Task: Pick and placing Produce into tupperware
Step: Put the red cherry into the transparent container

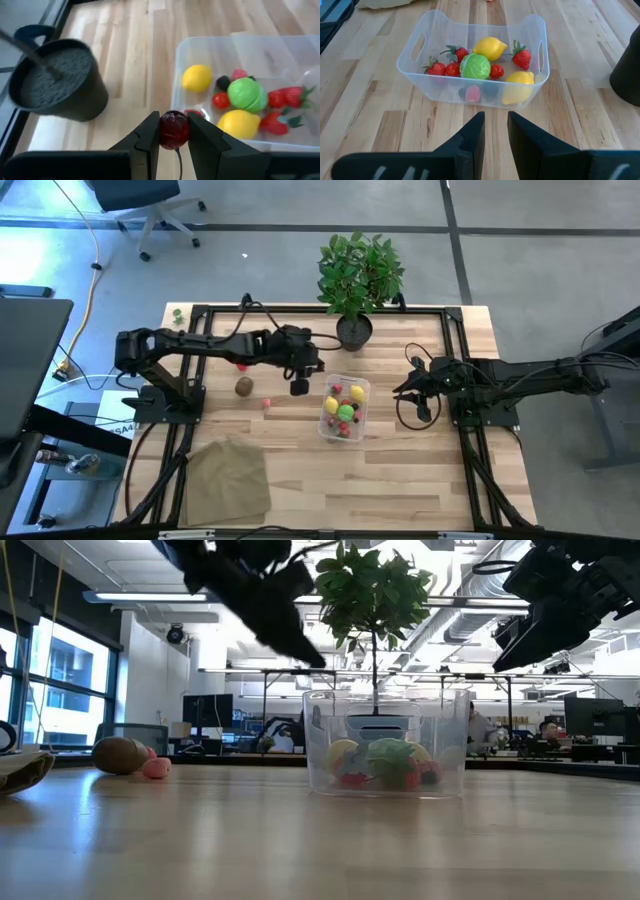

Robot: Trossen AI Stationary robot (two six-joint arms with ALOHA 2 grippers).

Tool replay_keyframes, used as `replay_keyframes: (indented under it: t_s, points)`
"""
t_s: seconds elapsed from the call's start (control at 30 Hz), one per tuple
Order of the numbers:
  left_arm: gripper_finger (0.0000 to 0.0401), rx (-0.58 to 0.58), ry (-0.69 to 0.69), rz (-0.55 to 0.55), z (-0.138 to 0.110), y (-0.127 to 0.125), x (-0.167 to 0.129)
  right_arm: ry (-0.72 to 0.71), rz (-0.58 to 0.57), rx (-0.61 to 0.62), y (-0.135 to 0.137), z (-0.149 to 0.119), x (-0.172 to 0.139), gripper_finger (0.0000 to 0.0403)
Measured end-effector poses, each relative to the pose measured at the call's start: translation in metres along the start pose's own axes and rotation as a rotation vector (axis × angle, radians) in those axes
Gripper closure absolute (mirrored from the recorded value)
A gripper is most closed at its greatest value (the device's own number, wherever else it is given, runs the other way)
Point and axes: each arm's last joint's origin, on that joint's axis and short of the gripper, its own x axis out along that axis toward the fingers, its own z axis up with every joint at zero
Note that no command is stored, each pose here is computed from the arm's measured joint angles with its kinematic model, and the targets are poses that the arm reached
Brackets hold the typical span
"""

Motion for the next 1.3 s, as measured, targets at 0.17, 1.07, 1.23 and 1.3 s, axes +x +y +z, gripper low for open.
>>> replay_keyframes:
  t_s: [0.17,1.07,1.23,1.3]
  points:
    - [0.0325,0.054,0.039,-0.044,0.024,-0.012,0.008,0.0,0.0,0.0,0.0,0.0,0.0,0.0329]
    - [0.0325,0.164,0.221,-0.197,0.023,-0.051,0.105,0.0,0.0,0.0,0.0,0.0,0.0,0.0329]
    - [0.0325,0.149,0.256,-0.208,0.014,-0.053,0.114,0.0,0.0,0.0,0.0,0.0,0.0,0.0329]
    - [0.0325,0.142,0.248,-0.206,0.014,-0.053,0.117,0.0,0.0,0.0,0.0,0.0,0.0,0.0329]
